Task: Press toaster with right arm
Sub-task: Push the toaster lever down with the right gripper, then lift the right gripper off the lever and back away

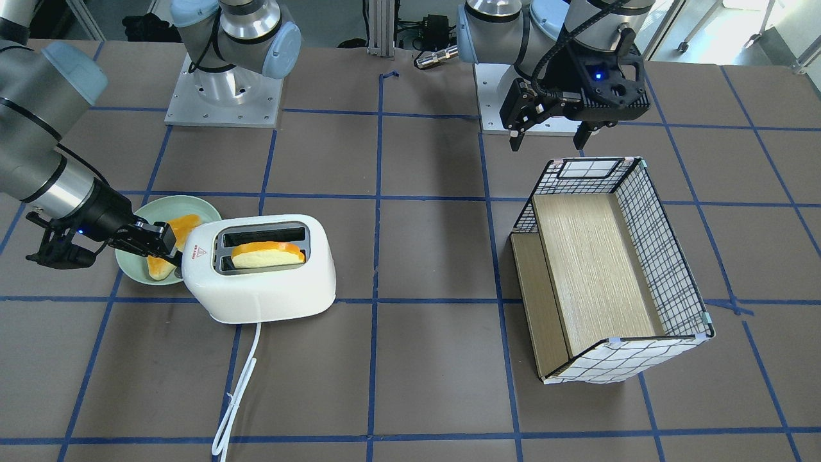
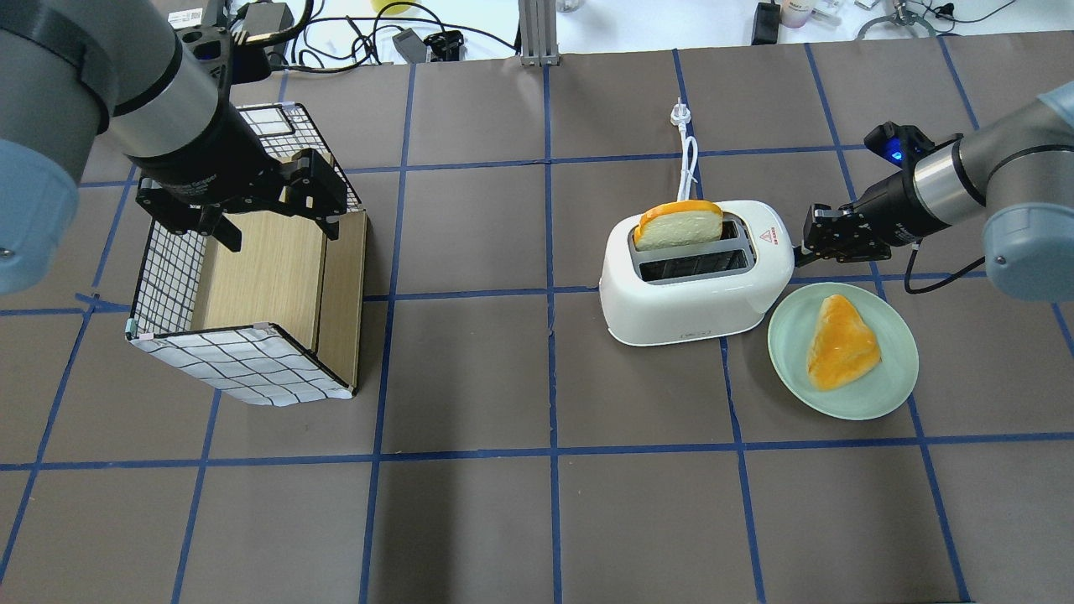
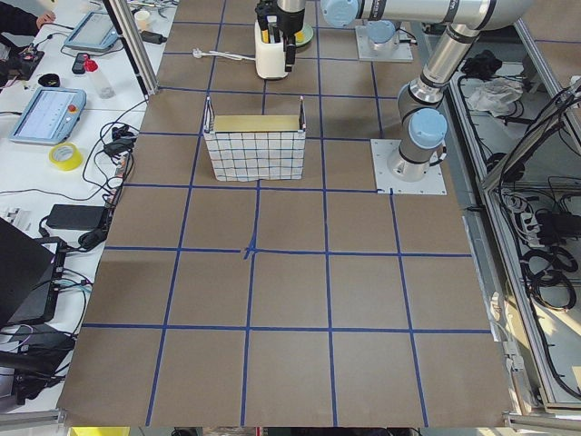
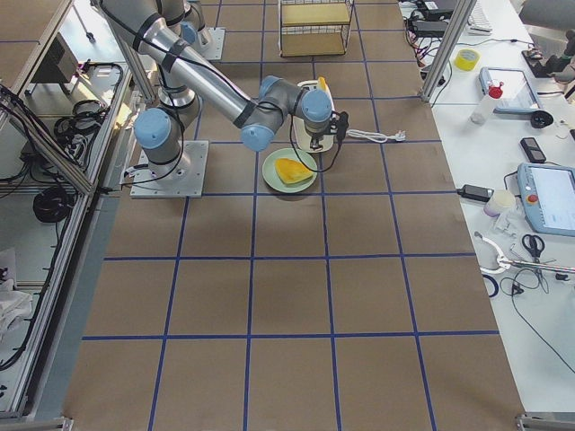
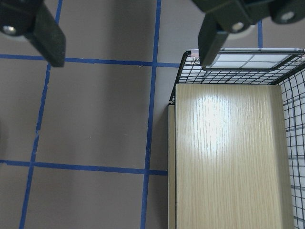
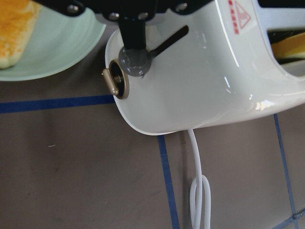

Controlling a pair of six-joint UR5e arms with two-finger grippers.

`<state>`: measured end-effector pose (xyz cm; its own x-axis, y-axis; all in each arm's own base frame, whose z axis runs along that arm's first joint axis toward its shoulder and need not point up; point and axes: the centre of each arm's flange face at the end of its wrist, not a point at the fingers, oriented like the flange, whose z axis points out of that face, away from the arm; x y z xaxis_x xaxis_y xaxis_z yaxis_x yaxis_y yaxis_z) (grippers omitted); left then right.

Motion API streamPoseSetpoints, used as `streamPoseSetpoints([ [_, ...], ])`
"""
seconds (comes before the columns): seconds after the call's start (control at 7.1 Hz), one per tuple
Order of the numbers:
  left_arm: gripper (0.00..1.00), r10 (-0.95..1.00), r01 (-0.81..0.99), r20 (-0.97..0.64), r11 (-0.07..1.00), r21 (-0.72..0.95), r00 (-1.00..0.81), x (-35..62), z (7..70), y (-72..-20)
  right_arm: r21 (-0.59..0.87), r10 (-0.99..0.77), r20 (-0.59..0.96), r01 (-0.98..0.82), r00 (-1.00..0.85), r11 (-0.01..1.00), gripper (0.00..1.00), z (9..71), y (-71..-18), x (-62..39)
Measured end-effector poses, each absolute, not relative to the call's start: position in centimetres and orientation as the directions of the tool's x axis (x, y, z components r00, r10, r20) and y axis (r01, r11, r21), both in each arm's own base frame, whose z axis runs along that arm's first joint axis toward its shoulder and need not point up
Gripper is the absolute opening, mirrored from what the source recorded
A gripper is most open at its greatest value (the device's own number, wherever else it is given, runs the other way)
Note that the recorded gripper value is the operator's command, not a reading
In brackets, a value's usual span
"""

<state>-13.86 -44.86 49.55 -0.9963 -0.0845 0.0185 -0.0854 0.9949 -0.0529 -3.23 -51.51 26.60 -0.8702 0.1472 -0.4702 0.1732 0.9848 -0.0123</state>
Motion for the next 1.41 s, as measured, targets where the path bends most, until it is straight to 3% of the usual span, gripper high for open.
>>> streamPoseSetpoints([
  [0.28,1.0,-0.085,-0.085,0.019,0.995,-0.053,-0.996,-13.9,49.6,-44.9,-0.008,0.151,-0.471,0.175,-0.869,0.984,0.0,26.3,-51.6,-3.3],
  [0.42,1.0,-0.084,-0.085,0.019,0.995,-0.054,-0.996,-13.9,49.6,-44.9,-0.008,0.156,-0.465,0.18,-0.872,0.984,0.2,26.5,-51.6,-3.3],
  [0.56,1.0,-0.084,-0.085,0.019,0.995,-0.054,-0.996,-13.9,49.6,-44.9,-0.007,0.163,-0.444,0.186,-0.881,0.983,0.72,27.1,-51.6,-3.6],
  [0.7,1.0,-0.084,-0.085,0.019,0.995,-0.054,-0.996,-13.9,49.6,-44.9,-0.005,0.17,-0.404,0.188,-0.899,0.982,1.0,27.8,-51.6,-4.2],
  [0.99,1.0,-0.084,-0.085,0.019,0.995,-0.054,-0.996,-13.9,49.6,-44.9,-0.023,0.175,-0.3,0.191,-0.938,0.981,1.0,30.8,-51.7,-5.5],
  [1.41,1.0,-0.084,-0.085,0.019,0.995,-0.053,-0.996,-13.9,49.6,-44.9,0.064,0.207,-0.186,0.199,-0.96,0.978,1.0,39.6,-50.2,-6.3],
])
